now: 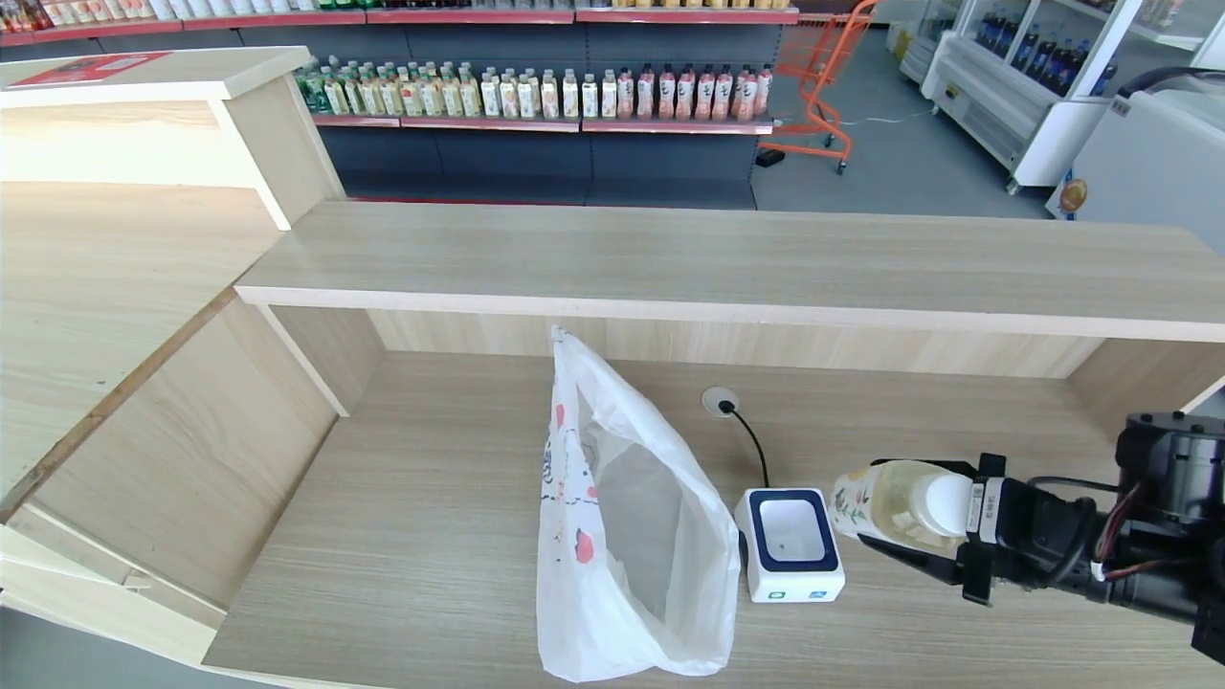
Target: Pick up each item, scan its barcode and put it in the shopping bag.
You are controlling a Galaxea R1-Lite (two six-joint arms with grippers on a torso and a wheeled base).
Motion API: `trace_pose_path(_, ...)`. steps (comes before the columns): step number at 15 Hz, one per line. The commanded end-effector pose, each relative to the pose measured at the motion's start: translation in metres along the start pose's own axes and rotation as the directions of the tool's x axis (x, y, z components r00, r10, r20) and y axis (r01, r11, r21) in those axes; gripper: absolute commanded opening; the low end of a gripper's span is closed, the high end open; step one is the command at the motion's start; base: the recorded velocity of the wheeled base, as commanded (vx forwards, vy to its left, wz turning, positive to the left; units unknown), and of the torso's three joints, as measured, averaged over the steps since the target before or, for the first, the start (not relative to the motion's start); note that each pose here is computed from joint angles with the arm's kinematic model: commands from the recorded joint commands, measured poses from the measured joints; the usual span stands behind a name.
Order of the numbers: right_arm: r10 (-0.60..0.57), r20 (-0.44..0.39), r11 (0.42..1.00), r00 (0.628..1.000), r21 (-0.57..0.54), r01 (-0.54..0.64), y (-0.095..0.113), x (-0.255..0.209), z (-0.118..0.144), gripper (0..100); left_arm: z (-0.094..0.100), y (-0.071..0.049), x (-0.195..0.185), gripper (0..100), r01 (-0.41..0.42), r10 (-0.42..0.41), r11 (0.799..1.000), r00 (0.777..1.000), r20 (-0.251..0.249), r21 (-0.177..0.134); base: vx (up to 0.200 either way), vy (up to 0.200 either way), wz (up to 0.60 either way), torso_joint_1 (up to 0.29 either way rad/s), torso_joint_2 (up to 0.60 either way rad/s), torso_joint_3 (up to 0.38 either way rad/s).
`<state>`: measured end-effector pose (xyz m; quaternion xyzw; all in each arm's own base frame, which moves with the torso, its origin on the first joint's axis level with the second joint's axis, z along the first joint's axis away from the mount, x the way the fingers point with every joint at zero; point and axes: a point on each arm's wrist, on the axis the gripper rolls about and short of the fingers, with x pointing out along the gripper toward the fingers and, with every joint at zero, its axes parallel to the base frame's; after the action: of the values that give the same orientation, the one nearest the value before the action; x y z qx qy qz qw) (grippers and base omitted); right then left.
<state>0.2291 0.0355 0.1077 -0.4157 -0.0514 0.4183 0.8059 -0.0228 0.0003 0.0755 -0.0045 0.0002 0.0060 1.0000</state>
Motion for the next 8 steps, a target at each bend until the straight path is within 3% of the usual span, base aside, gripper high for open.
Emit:
trace_pose_path(1,0.044,0.015,0.999,0.999,0.004,-0.044,0.002,0.016,-0.017,0,0.000,0.000,0.000,100,0.000,0.000,1.000,1.000,0.000,0.000,0.000,0.000,0.00,0.000,0.00,0.000)
trace_pose_path(4,0.067,0.096,0.997,0.993,-0.055,-0.062,-0.002,0.040,-0.035,0,0.000,0.000,0.000,100,0.000,0.000,1.000,1.000,0.000,0.000,0.000,0.000,0.00,0.000,0.00,0.000)
trace_pose_path(8,0.084,0.095,0.994,0.992,-0.082,-0.076,-0.002,0.055,-0.051,0,0.000,0.000,0.000,100,0.000,0.000,1.000,1.000,0.000,0.000,0.000,0.000,0.00,0.000,0.00,0.000)
